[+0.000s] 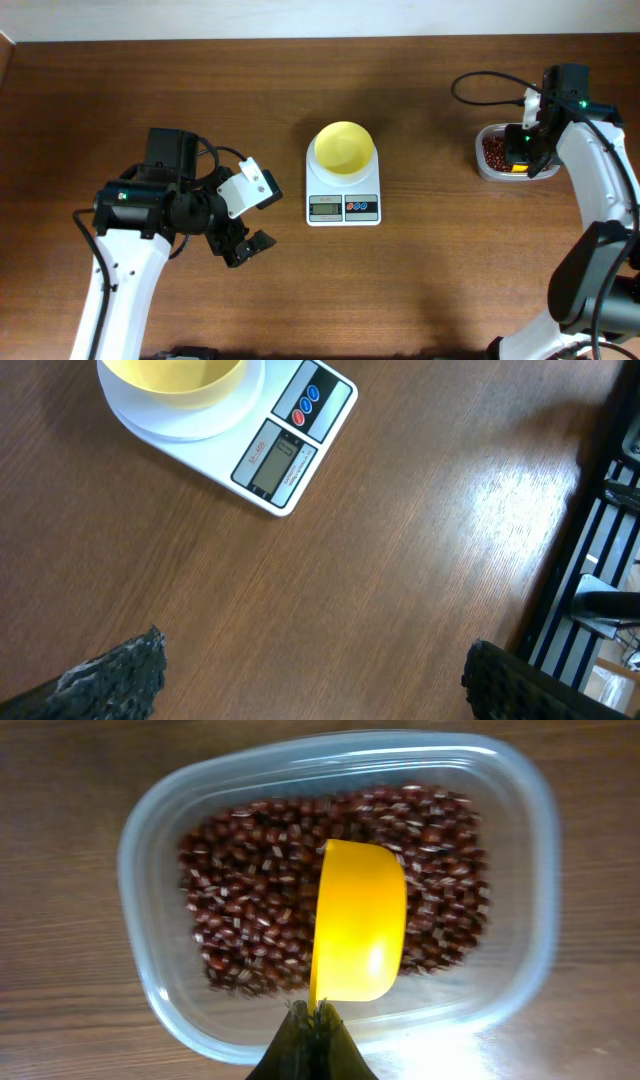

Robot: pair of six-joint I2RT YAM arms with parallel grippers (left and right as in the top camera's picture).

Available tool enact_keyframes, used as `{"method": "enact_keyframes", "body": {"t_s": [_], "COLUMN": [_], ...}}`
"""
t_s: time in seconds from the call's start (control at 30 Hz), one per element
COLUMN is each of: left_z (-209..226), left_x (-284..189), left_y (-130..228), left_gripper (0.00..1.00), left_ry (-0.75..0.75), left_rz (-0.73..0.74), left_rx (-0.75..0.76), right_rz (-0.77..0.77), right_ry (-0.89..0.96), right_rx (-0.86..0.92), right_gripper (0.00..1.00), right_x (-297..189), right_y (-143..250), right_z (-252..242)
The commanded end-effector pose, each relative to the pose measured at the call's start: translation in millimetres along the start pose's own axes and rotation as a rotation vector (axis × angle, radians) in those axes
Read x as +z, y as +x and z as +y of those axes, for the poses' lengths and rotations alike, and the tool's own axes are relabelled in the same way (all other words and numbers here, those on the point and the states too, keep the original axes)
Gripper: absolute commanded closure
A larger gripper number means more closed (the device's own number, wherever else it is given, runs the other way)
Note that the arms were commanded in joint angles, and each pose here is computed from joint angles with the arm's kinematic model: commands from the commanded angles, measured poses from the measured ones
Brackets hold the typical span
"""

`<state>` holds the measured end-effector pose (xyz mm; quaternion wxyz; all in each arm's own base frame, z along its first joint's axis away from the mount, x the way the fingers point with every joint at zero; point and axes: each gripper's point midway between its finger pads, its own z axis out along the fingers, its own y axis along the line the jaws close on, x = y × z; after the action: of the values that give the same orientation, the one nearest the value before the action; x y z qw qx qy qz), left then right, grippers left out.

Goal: Scoop item into bowl and weigh 50g on scale
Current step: 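Lower the yellow scoop with the right gripper into the bean tub, then drag the scoop through the red beans with the right gripper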

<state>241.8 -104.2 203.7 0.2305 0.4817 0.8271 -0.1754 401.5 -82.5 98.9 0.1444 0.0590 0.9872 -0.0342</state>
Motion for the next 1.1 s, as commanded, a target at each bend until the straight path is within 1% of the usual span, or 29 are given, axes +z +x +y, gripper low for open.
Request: {"method": "enact_keyframes", "body": {"t_s": [0.0,0.17,0.3,0.43,0.53,0.63,0.77,0.83,0.93,1.07], "left_z": [-1.9,-1.9,-1.9,-1.9,-1.9,-1.9,-1.9,-1.9,-1.9,-2.0], "left_x": [-3.3,-3.3,-3.3,-3.3,-3.3,-3.3,-3.3,-3.3,-3.3,-3.3], "left_y": [-6.2,-6.2,-6.2,-6.2,-6.2,-6.2,-6.2,-6.2,-6.2,-6.2], "left_gripper": [0.01,0.01,0.01,0.01,0.01,0.01,0.01,0.01,0.01,0.01], "left_ry": [0.003,0.003,0.003,0.003,0.003,0.003,0.003,0.003,0.003,0.003], "left_rz": [-0.022,-0.022,-0.022,-0.022,-0.022,-0.022,-0.022,-0.022,-0.022,-0.022], "left_rx": [0.027,0.027,0.027,0.027,0.027,0.027,0.027,0.027,0.027,0.027], "right_rz": [0.037,0.031,0.046,0.07,0.081,0.081,0.077,0.105,0.123,0.13], "right_ry": [-0.158,-0.258,-0.26,-0.263,-0.257,-0.253,-0.359,-0.369,-0.471,-0.489], "right_rx": [0.016,0.024,0.125,0.127,0.153,0.211,0.293,0.313,0.339,0.344], "right_gripper": [0.96,0.96,0.96,0.96,0.96,0.96,0.96,0.96,0.96,0.96], "right_x": [13.4,9.9,9.7,9.3,9.5,10.0,9.6,19.0,30.6,31.3], "right_y": [5.9,4.6,5.0,10.8,14.1,15.8,17.5,24.7,28.3,29.1], "right_z": [27.2,44.0,44.3,45.1,35.3,13.7,3.7,1.5,13.3,15.5]}}
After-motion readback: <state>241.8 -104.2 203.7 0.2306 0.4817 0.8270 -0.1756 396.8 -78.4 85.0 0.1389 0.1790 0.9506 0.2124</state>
